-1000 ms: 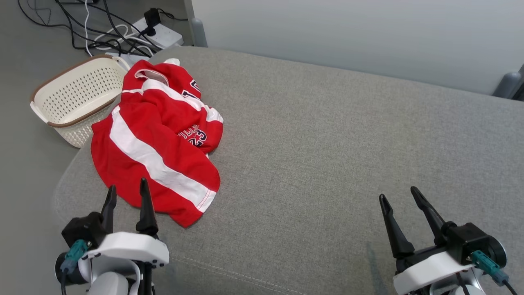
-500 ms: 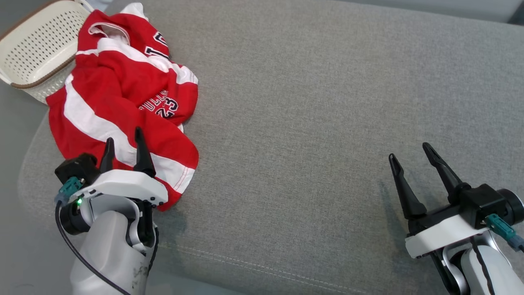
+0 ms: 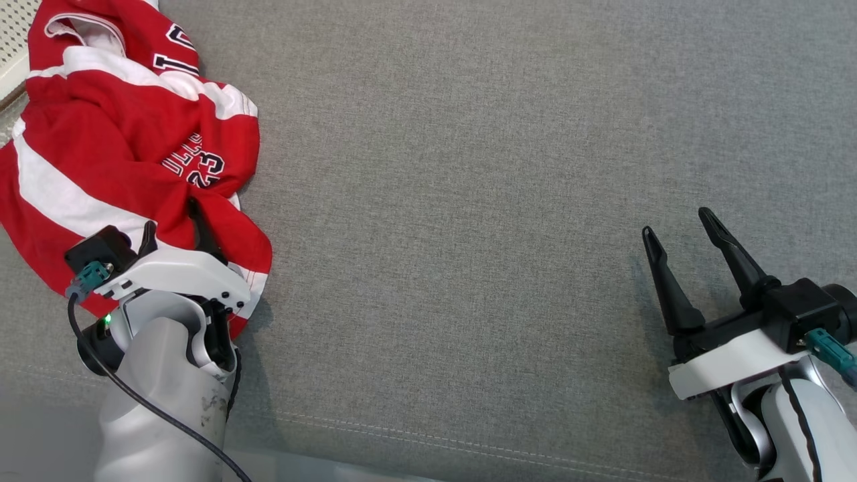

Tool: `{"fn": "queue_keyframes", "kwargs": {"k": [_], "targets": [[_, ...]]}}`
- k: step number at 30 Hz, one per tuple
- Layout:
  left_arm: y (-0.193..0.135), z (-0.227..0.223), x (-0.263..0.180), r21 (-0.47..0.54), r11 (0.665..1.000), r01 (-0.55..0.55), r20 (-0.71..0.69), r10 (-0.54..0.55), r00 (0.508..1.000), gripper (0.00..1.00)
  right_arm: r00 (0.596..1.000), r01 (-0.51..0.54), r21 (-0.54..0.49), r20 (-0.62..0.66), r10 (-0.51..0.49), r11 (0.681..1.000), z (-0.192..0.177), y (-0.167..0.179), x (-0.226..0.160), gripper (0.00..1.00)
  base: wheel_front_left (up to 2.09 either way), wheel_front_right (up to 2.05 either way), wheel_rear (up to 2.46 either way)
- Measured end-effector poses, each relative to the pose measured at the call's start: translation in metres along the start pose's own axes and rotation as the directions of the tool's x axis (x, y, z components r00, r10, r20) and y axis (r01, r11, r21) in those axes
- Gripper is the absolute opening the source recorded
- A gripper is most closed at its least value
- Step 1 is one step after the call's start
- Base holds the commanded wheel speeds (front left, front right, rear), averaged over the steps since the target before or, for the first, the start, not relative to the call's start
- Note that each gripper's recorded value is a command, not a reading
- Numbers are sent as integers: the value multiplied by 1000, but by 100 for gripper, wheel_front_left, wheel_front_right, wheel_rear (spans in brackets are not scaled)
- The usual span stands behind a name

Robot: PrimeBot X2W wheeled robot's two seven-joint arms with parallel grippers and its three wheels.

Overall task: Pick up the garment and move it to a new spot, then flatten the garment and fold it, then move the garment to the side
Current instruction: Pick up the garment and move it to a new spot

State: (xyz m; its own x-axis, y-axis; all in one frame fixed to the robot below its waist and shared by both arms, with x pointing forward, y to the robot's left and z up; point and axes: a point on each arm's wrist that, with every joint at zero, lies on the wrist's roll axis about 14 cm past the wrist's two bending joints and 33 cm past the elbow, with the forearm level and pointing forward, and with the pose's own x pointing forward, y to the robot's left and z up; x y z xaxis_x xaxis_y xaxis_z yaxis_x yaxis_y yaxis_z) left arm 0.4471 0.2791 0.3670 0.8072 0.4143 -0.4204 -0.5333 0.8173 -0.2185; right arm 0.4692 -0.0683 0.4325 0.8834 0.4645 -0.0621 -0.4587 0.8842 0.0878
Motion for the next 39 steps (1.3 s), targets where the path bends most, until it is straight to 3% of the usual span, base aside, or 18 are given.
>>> {"fn": "queue_keyframes", "kwargs": {"k": [11, 12, 14, 18, 24, 31, 34, 39], "targets": [[11, -12, 6, 0, 999, -47, -47, 47, 998, 100, 1000, -12, 1, -3, 12, 1000, -3, 1, 5, 100, 0, 0, 0], [11, -13, 6, -4, 999, -47, -50, 46, 998, 58, 1000, -14, -1, -1, 14, 1000, -2, 1, 6, 100, 0, 0, 0], [12, -13, 7, -10, 999, -49, -55, 48, 997, 0, 1000, -16, -2, 0, 16, 1000, -2, 1, 7, 100, 0, 0, 0], [11, -6, 8, -24, 999, -47, -37, 46, 998, 0, 1000, -20, -4, 4, 20, 1000, 0, 2, 7, 100, 0, 0, 0], [-1, 45, 7, -32, 999, 21, 125, -17, 992, 0, 999, -20, -4, 31, 20, 1000, 12, 6, 6, 100, 0, 0, 0], [-5, 66, -14, -46, 995, 89, 206, -78, 975, 0, 997, -13, 5, 75, 13, 1000, 32, 14, 0, 100, 0, 0, 0], [-13, 71, -22, -142, 979, 143, 221, -110, 969, 0, 996, 5, 9, 94, -6, 1000, 41, 14, -7, 100, 0, 0, 0], [-34, 81, -39, -157, 961, 228, 256, -183, 949, 0, 992, 40, 26, 115, -43, 999, 52, 14, -24, 100, 0, 0, 0]]}}
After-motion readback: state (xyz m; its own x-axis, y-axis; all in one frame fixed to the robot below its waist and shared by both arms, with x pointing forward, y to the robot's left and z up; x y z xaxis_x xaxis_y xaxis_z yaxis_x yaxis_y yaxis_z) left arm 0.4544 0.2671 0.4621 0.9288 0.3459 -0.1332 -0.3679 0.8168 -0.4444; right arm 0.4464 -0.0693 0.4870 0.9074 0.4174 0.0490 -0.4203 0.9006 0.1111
